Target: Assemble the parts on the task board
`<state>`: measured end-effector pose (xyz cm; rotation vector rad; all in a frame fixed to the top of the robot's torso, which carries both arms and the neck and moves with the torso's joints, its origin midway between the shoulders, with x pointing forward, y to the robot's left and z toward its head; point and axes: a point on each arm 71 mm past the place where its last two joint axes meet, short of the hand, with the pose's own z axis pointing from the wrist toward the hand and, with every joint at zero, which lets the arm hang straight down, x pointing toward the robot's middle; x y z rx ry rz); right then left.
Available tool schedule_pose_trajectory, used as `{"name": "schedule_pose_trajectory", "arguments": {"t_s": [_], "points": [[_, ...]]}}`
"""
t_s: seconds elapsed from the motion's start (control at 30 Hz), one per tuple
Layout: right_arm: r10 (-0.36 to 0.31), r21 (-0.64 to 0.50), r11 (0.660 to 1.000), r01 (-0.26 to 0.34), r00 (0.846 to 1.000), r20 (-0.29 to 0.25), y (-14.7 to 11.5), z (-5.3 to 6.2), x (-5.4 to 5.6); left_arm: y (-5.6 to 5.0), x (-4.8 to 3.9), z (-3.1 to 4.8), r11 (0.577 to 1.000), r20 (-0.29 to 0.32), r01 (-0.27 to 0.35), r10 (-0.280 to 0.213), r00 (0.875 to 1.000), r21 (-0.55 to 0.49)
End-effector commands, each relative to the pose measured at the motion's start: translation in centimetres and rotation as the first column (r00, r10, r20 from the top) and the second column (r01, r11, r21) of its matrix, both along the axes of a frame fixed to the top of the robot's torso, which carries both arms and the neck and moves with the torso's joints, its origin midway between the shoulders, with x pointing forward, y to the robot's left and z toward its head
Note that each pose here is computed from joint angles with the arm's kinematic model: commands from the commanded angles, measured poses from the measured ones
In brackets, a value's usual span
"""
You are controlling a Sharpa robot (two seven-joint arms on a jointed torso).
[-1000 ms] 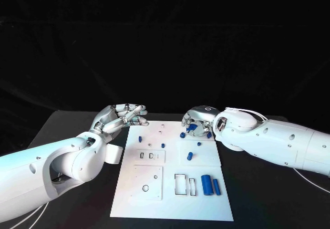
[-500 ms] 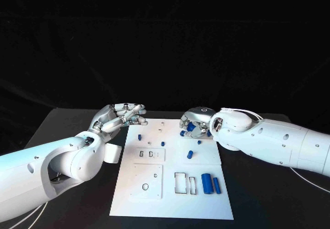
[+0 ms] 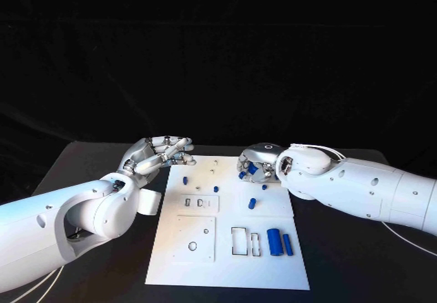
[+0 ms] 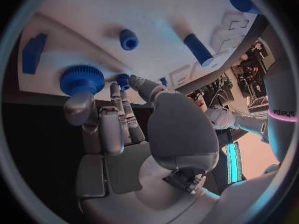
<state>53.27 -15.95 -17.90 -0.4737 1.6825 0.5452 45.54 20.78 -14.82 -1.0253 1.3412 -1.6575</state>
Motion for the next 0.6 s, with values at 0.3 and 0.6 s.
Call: {"name": "schedule_pose_trajectory", "arguments": {"t_s": [0.3,0.6], "points": [[0.002,-0.017,1.000,-0.002,1.000,0.001,0.14,-0.24,0.01,-0.20,-0.09,0.23,1.000,-0.001,0.023,-0.023,1.000,-0.012],[-0.015,0.033,0.999,0.013,0.998,0.067,0.18,0.37,0.08,-0.11,-0.03,0.26,1.000,-0.004,0.022,-0.023,1.000,-0.010]]}}
